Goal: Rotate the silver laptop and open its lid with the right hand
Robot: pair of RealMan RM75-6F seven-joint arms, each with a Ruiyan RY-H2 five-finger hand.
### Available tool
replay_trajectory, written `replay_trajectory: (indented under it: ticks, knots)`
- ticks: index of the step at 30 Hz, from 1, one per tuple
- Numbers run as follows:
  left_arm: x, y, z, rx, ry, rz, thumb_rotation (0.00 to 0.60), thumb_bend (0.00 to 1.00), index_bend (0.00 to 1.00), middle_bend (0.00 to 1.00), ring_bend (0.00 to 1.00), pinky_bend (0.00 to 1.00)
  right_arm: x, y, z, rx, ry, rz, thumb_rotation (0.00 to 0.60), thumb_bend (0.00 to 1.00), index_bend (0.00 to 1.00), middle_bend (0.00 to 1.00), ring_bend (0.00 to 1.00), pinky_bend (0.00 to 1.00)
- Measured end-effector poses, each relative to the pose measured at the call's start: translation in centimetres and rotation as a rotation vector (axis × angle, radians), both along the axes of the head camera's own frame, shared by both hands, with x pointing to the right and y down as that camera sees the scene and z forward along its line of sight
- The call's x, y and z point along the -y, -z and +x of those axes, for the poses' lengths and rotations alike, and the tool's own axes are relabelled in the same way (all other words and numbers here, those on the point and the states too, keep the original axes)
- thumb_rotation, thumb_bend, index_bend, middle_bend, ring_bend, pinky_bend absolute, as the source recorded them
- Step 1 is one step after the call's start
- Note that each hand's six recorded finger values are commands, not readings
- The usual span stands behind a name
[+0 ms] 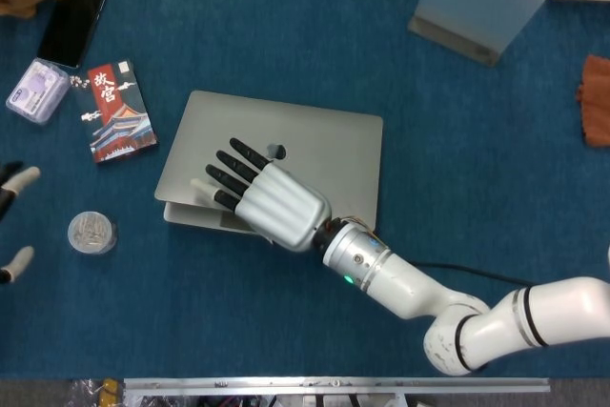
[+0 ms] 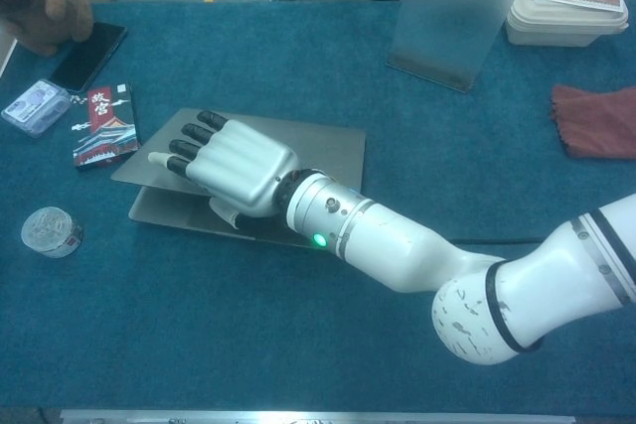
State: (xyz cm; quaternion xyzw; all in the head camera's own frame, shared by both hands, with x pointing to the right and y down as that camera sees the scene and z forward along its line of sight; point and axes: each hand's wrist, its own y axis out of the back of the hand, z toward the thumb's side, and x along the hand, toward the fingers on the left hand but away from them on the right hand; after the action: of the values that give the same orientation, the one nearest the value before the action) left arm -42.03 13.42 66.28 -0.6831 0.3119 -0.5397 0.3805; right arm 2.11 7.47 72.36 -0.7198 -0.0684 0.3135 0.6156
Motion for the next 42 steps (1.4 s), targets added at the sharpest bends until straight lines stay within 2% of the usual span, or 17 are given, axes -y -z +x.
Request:
replay_trajectory:
  ticks: [7,12,21,30,42]
  knots:
    - [-0.1,-0.9,1.8,0.047,-0.123,-0.064,0.470,0.32,0.09,0.04,0.00,0.00,0.6,0.2,0.3,-0.006,-0.011,0.018,0.511,0.53,0.00,0.11,0.00,0.03]
    - [0.0,-1.3,3.7,0.067,-0.223,-0.102,0.413,0.32,0.09,0.04,0.00,0.00,0.8,0.4,0.4,-0.004,-0.020,0.024,0.509,0.53,0.00,0.11,0.00,0.03]
    - [0.6,-2.0,6.6,0.068,-0.342,-0.140,0.391,0.32,0.08,0.04,0.00,0.00,1.4,0.6,0.5,-0.003,-0.035,0.032,0.509,0.53,0.00,0.11,0.00,0.03]
    - [1.1,-3.2,9.2,0.052,-0.416,-0.176,0.383,0.32,0.08,0.03,0.00,0.00,1.8,0.6,0.5,-0.002,-0.044,0.038,0.509,0.53,0.00,0.11,0.00,0.03]
    - [1.6,-5.0,11.4,0.040,-0.467,-0.226,0.366,0.32,0.08,0.03,0.00,0.00,2.0,0.7,0.4,0.004,-0.046,0.043,0.509,0.53,0.00,0.11,0.00,0.03]
